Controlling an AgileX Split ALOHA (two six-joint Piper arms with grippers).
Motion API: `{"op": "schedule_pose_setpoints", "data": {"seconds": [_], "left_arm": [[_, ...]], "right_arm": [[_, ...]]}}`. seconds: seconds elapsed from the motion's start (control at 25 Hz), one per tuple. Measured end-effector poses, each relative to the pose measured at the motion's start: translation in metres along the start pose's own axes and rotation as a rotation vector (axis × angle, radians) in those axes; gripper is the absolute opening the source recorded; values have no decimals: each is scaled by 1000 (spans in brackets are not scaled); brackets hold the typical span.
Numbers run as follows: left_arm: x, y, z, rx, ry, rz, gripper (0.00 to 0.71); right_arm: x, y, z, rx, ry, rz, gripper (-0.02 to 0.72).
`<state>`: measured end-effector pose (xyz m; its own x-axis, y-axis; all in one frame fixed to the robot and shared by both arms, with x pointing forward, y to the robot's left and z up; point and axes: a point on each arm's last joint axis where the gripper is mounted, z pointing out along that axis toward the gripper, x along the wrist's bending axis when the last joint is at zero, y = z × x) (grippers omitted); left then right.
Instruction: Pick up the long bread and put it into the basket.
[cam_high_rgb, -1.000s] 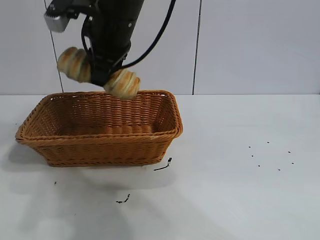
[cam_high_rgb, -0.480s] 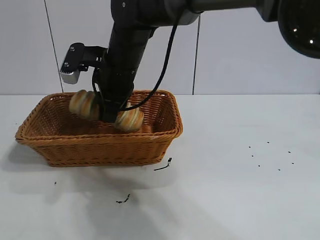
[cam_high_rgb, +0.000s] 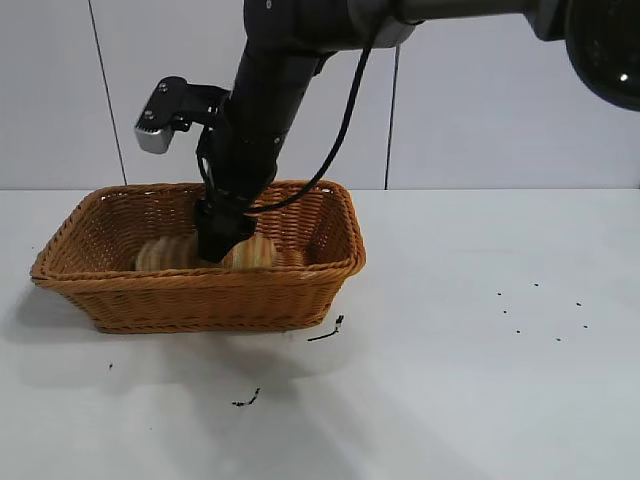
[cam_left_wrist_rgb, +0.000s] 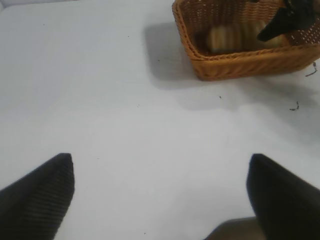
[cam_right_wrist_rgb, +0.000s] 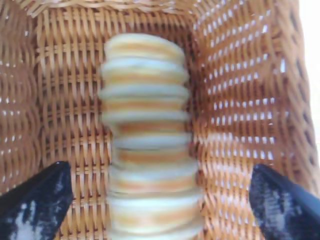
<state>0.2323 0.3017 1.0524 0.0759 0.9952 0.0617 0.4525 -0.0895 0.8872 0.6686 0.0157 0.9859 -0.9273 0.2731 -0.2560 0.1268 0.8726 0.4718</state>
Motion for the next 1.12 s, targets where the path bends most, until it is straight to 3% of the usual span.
{"op": "schedule_pose_setpoints", "data": {"seconds": [0.24,0.36,0.6,1.12], "left_arm": [[0,0,0,0,0,0,696],[0,0,0,0,0,0,696],[0,0,0,0,0,0,696],[0,0,0,0,0,0,696]], "right_arm": [[-8,18,-69,-57,-76,436,681],[-11,15,-86,-28,-111,587,681],[-45,-18,-96,14,-215,809,681],[-153,-187,-153,160,-438,1157,681]]}}
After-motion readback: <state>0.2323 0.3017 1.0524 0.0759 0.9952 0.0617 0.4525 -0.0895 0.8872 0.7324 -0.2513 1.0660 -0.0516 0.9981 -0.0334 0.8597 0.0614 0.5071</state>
